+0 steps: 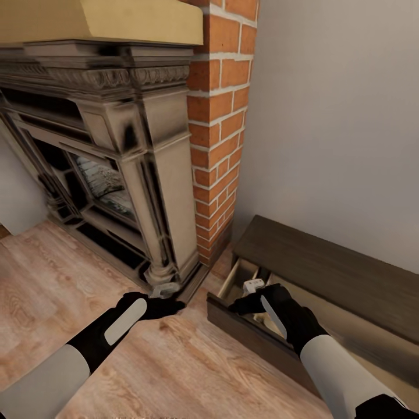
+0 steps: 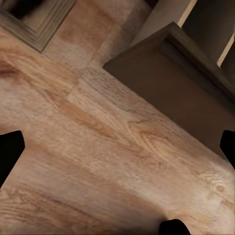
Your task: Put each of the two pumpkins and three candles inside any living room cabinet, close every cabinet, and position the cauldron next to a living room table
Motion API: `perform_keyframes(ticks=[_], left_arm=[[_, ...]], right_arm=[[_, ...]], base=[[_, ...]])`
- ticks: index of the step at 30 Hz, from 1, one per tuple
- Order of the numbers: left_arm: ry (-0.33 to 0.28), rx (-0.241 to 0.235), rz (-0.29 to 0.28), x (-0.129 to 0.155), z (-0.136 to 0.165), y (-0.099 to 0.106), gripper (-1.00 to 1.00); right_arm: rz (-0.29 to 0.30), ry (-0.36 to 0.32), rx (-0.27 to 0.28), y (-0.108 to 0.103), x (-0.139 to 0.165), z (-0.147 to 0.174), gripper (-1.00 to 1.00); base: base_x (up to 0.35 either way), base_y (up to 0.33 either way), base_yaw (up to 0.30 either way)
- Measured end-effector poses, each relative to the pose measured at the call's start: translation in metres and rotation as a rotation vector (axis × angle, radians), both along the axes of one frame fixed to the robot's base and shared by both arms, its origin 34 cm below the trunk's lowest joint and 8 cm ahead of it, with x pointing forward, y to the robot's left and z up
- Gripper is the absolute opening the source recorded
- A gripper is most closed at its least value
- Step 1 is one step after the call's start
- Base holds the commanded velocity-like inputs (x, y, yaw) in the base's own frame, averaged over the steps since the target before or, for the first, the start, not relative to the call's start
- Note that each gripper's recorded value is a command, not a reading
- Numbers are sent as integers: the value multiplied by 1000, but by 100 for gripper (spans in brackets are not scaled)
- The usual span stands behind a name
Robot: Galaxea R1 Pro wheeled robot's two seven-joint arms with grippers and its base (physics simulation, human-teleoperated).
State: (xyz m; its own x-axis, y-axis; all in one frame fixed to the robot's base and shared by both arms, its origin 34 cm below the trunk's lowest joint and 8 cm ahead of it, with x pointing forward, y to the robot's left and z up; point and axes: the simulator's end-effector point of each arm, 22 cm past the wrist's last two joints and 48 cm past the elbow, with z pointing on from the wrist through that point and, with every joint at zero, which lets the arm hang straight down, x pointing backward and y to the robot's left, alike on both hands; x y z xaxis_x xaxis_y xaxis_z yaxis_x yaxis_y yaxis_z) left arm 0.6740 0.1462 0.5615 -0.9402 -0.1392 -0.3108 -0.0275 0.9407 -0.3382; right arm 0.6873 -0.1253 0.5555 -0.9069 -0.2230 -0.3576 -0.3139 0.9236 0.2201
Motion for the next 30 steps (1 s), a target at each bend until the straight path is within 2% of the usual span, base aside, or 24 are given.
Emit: perform_keyframes(ticks=[23, 30], left_arm=[[1, 2, 2, 0, -1, 1, 100], [29, 20, 16, -7, -13, 10, 100]], right_arm=[[0, 2, 1, 1, -1, 0, 100], [1, 5, 2, 2, -1, -2, 100]], base=[[0, 0, 253], [0, 0, 239]])
